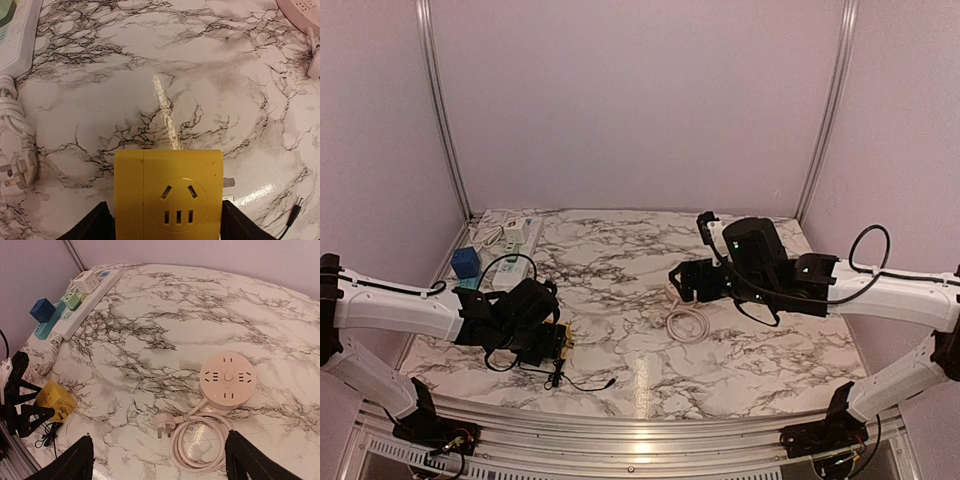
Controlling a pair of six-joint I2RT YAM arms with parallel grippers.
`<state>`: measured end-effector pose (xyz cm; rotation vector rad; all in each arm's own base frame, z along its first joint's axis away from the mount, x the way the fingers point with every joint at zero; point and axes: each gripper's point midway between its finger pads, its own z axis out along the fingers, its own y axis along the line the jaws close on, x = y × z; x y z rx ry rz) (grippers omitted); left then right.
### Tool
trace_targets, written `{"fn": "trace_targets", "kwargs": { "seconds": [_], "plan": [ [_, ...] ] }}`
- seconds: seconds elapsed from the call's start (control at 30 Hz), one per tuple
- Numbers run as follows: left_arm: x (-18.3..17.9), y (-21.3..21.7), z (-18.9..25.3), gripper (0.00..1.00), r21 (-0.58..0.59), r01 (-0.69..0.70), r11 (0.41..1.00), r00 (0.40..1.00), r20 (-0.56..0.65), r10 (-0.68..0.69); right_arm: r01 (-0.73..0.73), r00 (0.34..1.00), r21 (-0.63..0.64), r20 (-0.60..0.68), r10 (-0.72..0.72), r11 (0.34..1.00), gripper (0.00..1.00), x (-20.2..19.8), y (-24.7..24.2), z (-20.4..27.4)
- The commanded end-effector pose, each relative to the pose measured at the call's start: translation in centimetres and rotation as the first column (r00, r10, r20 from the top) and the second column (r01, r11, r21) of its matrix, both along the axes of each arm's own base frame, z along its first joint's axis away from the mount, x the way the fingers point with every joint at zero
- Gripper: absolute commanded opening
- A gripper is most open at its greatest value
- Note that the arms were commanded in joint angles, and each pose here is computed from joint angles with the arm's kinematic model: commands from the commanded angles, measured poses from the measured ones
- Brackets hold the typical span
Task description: Insert the plug
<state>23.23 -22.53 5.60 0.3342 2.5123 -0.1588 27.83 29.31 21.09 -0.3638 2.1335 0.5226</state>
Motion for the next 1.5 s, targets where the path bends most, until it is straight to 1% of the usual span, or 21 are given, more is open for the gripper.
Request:
{"fn": "trace_targets", "kwargs": {
  "seconds": [0.0, 0.07, 0.17, 0.2, 0.23, 0.4, 0.5, 0.57, 0.7, 0.83, 0.97, 1.03, 1.1, 1.17, 1.27, 1.4, 1.47],
  "plan": [
    [-0.2, 0.1, -0.5, 0.7, 0.019, 0.012, 1.0, 1.0, -0.005, -0.012, -0.025, 0.999, 0.029, 0.023, 0.024, 0.999, 0.87, 0.4, 0.9, 1.9],
    [-0.1, 0.0, -0.4, 0.61, 0.021, 0.015, 1.0, 1.0, -0.002, -0.014, -0.04, 0.999, 0.038, 0.021, 0.039, 0.998, 0.87, 0.3, 1.3, 2.0],
    [0.0, -0.3, -0.5, 0.41, 0.016, 0.029, 0.999, 1.0, 0.001, -0.029, -0.066, 0.998, 0.053, 0.014, 0.065, 0.996, 0.87, 0.1, 1.9, 2.0],
    [0.0, -0.7, -0.3, 0.37, 0.004, 0.044, 0.999, 0.999, 0.005, -0.044, -0.078, 0.997, 0.058, 0.009, 0.078, 0.995, 0.87, 0.0, 2.1, 2.0],
    [-0.1, -1.0, -0.1, 0.34, -0.011, 0.06, 0.998, 0.998, 0.013, -0.06, -0.09, 0.996, 0.063, 0.003, 0.09, 0.994, 0.86, -0.2, 2.3, 1.9],
    [0.1, -3.1, 3.1, 0.27, -0.1, 0.14, 0.985, 0.984, 0.121, -0.128, -0.169, 0.984, 0.109, -0.034, 0.174, 0.98, 0.86, -1.0, 4.1, 1.0],
    [-0.1, -4.6, 5.7, 0.26, -0.118, 0.225, 0.967, 0.957, 0.213, -0.196, -0.241, 0.964, 0.153, -0.076, 0.254, 0.959, 0.86, -1.9, 5.7, 0.4],
    [-0.7, -5.8, 7.6, 0.25, -0.105, 0.295, 0.95, 0.923, 0.287, -0.255, -0.311, 0.936, 0.198, -0.107, 0.336, 0.93, 0.86, -3.1, 7.1, 0.0],
    [-2.3, -7.9, 10.6, 0.24, -0.051, 0.419, 0.907, 0.838, 0.407, -0.364, -0.418, 0.868, 0.281, -0.156, 0.471, 0.864, 0.87, -5.1, 9.5, -0.7],
    [-4.2, -9.1, 11.9, 0.22, 0.049, 0.498, 0.866, 0.752, 0.474, -0.459, -0.509, 0.797, 0.333, -0.168, 0.581, 0.794, 0.87, -7.2, 11.6, -0.6],
    [-6.0, -9.8, 12.9, 0.22, 0.126, 0.526, 0.841, 0.681, 0.531, -0.505, -0.573, 0.741, 0.343, -0.171, 0.649, 0.744, 0.87, -8.7, 13.1, -0.6],
    [-6.5, -10.0, 13.2, 0.22, 0.171, 0.529, 0.831, 0.647, 0.553, -0.525, -0.601, 0.701, 0.366, -0.186, 0.689, 0.71, 0.88, -9.8, 13.7, -0.9],
    [-7.3, -10.3, 13.4, 0.21, 0.21, 0.534, 0.819, 0.616, 0.567, -0.547, -0.626, 0.672, 0.393, -0.165, 0.722, 0.673, 0.93, -10.5, 14.5, -0.4],
    [-8.0, -10.6, 13.6, 0.2, 0.245, 0.537, 0.807, 0.584, 0.582, -0.566, -0.638, 0.658, 0.392, -0.17, 0.734, 0.663, 0.95, -10.9, 14.8, -0.6],
    [-8.4, -10.7, 13.8, 0.17, 0.268, 0.528, 0.806, 0.564, 0.599, -0.569, -0.647, 0.644, 0.394, -0.177, 0.744, 0.653, 0.95, -11.4, 14.9, -1.1],
    [-9.1, -10.8, 14.1, 0.17, 0.27, 0.542, 0.796, 0.537, 0.618, -0.575, -0.675, 0.613, 0.383, -0.183, 0.768, 0.63, 0.95, -12.3, 15.0, -1.7],
    [-9.4, -10.8, 14.5, 0.17, 0.271, 0.545, 0.794, 0.522, 0.631, -0.574, -0.688, 0.591, 0.391, -0.188, 0.785, 0.611, 0.93, -12.8, 15.0, -1.9]
  ]
}}
